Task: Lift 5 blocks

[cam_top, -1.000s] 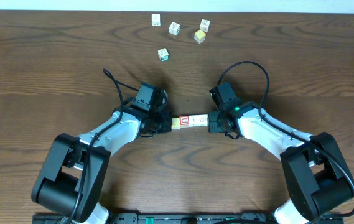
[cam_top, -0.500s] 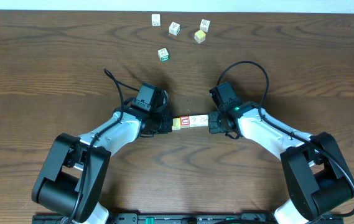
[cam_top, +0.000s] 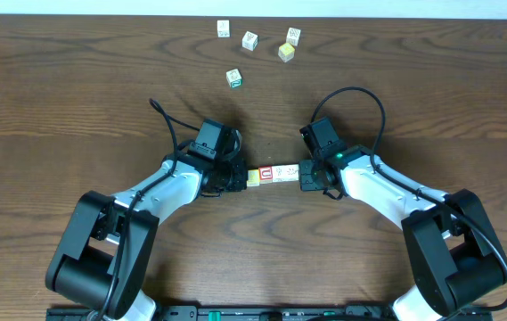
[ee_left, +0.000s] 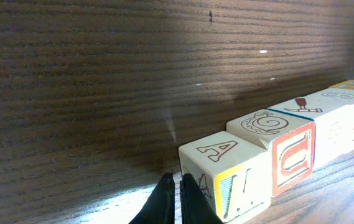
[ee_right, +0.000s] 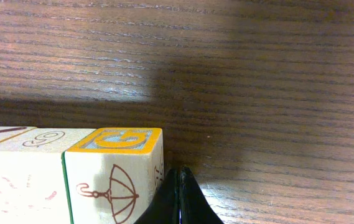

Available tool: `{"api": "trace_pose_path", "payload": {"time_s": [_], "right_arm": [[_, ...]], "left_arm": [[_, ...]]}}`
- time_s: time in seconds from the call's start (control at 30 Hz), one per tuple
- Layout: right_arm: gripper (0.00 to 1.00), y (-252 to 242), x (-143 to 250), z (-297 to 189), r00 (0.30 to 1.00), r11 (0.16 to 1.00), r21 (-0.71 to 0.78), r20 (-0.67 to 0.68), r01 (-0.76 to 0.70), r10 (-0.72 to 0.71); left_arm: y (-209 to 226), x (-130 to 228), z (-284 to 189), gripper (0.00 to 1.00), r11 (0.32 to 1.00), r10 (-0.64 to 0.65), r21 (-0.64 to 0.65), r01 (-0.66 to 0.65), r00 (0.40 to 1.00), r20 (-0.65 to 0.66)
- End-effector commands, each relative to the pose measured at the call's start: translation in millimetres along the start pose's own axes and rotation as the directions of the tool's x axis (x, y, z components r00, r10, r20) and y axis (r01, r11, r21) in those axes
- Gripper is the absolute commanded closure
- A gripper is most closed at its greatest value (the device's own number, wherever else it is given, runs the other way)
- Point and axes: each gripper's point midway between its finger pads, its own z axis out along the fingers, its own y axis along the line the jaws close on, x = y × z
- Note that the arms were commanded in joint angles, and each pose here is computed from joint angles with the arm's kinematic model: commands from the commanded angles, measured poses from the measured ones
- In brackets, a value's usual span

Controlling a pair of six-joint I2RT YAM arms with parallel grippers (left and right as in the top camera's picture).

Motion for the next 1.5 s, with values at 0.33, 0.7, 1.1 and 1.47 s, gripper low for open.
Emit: {"api": "trace_pose_path", "payload": {"time_s": [0.33, 0.7, 1.1, 1.47], "right_arm": [[0.99, 16, 6, 2, 0.998, 0.997, -0.063, -0.038, -0.051, 0.049], [0.99, 15, 6, 2, 0.998, 0.997, -0.056, -0.037, -0.061, 0.059], [0.99, -7, -2, -11, 0.998, 0.997, 0.031, 0.006, -0.066, 0.066], [0.99, -6, -6, -17, 0.993, 0.993, 0.016, 0.026, -0.114, 0.114]], "left_arm": [[-31, 0, -2, 0.93, 0.993, 0.045, 0.109, -0.042, 0.999, -0.018], [-31, 0, -2, 0.93, 0.993, 0.044, 0.108, -0.042, 0.999, -0.018], [-31, 0, -2, 0.93, 0.993, 0.044, 0.108, -0.042, 0.999, -0.018], [-31, 0, -2, 0.93, 0.993, 0.045, 0.109, -0.042, 0.999, -0.018]]}}
